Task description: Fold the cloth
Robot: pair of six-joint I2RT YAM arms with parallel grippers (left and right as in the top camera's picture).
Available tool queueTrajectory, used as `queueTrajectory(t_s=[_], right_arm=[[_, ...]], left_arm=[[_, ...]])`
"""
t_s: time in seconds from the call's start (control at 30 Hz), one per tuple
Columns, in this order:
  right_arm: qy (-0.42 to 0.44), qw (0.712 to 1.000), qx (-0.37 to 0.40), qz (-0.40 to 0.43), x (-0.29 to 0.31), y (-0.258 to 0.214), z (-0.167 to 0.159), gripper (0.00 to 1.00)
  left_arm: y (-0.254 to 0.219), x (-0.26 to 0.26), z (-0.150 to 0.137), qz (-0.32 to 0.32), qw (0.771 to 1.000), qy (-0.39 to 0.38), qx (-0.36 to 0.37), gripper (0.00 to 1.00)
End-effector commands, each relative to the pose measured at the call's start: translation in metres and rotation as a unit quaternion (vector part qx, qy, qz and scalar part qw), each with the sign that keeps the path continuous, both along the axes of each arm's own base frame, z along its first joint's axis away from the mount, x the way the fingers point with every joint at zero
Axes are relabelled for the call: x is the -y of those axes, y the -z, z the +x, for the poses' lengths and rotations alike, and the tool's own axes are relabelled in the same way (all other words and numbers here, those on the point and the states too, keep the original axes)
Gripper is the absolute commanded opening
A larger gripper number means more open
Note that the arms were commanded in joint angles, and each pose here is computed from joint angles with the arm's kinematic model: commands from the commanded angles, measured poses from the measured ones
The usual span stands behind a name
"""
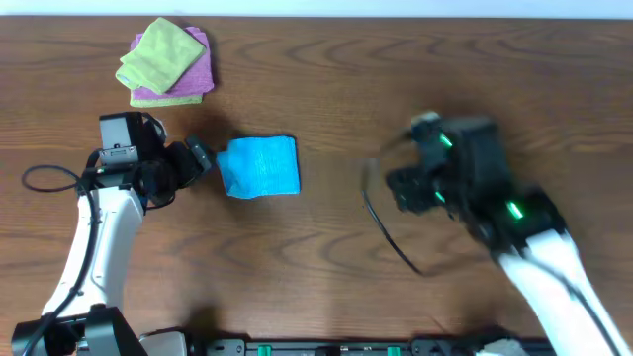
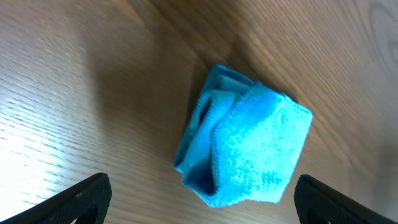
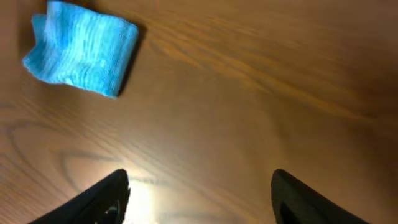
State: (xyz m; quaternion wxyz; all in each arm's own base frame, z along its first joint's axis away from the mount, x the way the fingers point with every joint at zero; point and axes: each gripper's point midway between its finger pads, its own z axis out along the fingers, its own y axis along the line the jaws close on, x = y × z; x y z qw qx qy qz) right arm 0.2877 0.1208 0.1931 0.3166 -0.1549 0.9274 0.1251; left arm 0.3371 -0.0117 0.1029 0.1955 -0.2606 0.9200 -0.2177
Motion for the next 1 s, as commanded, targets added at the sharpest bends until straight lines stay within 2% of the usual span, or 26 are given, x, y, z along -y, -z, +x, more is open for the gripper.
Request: queueTrajectory(t_s=[0.0,0.13,0.17,0.27,0.53,0.77,0.97], right_arm=[[0.049,0.998,0.013,0.026,0.022,0.003,-0.021,0.75],[0.097,0.993,0.035,0.052,0.043,0.005,-0.040,0.82],[0.111,0.991,0.039,0.058,0.048,0.006,-0.044,0.99],[0.142,0.986,0.048,0.076,0.057,0.005,-0.051,0.99],[0.144,0.985,0.051,0.077,0.059,0.004,-0.052,0.99],[0.144,0.985,0.049,0.076,0.059,0.005,-0.053,0.99],[0.144,0.985,0.049,0.076,0.059,0.005,-0.053,0.99]], left_arm=[[-0.016,0.011,0.003,-0.040,0.999,0.008,0.016,0.95],[-0.016,0.021,-0.001,-0.069,0.997,0.013,0.008,0.95],[-0.014,0.022,-0.004,-0.075,0.997,0.008,0.000,0.95],[-0.005,0.024,-0.013,-0.083,0.996,0.007,-0.020,0.95],[0.026,0.028,-0.033,-0.090,0.995,0.004,-0.049,0.95],[0.043,0.033,-0.031,-0.123,0.992,-0.024,-0.032,0.95],[0.054,0.033,-0.030,-0.125,0.991,-0.034,-0.022,0.95]])
